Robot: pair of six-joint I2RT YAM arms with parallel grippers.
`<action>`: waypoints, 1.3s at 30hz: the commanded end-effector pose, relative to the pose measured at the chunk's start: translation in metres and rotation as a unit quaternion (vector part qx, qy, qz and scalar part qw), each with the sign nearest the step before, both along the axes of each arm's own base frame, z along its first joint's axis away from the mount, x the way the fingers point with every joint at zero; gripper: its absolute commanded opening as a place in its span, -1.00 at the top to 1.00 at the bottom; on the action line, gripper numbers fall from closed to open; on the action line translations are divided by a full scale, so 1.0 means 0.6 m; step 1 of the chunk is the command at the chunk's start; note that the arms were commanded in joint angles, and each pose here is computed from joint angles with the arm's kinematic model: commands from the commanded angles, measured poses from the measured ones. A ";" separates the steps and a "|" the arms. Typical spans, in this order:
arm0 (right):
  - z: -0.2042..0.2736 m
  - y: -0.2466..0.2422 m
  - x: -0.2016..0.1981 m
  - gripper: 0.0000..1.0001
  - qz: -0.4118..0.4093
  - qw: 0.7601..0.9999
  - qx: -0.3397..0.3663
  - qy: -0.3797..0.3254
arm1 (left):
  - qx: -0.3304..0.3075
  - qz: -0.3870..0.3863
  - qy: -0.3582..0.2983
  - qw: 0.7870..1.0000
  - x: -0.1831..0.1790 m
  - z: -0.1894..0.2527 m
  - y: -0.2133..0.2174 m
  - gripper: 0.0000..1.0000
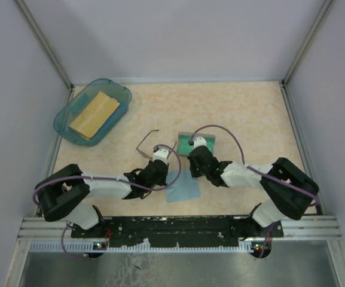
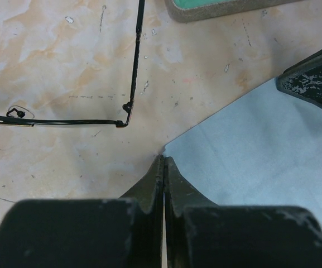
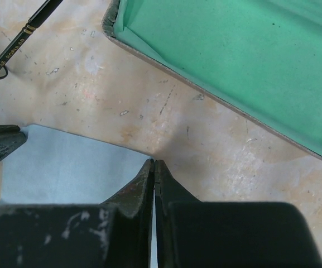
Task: Organize the sunglasses
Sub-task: Fold the glasses cleaning cloth at the center of the board.
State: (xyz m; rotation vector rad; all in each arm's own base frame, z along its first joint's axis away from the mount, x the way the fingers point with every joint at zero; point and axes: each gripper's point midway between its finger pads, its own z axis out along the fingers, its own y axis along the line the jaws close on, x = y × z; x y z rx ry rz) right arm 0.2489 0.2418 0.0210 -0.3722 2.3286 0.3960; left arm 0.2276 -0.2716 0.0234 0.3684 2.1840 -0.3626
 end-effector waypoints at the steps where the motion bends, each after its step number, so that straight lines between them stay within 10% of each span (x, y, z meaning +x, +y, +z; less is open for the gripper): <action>1: 0.025 0.013 0.016 1.00 -0.008 0.999 0.022 -0.033 | 0.003 -0.010 -0.016 1.000 0.002 0.012 -0.001 1.00; 39: 0.085 -0.002 -0.029 1.00 0.041 0.993 0.082 -0.077 | -0.059 -0.097 -0.052 0.992 -0.038 0.062 -0.029 1.00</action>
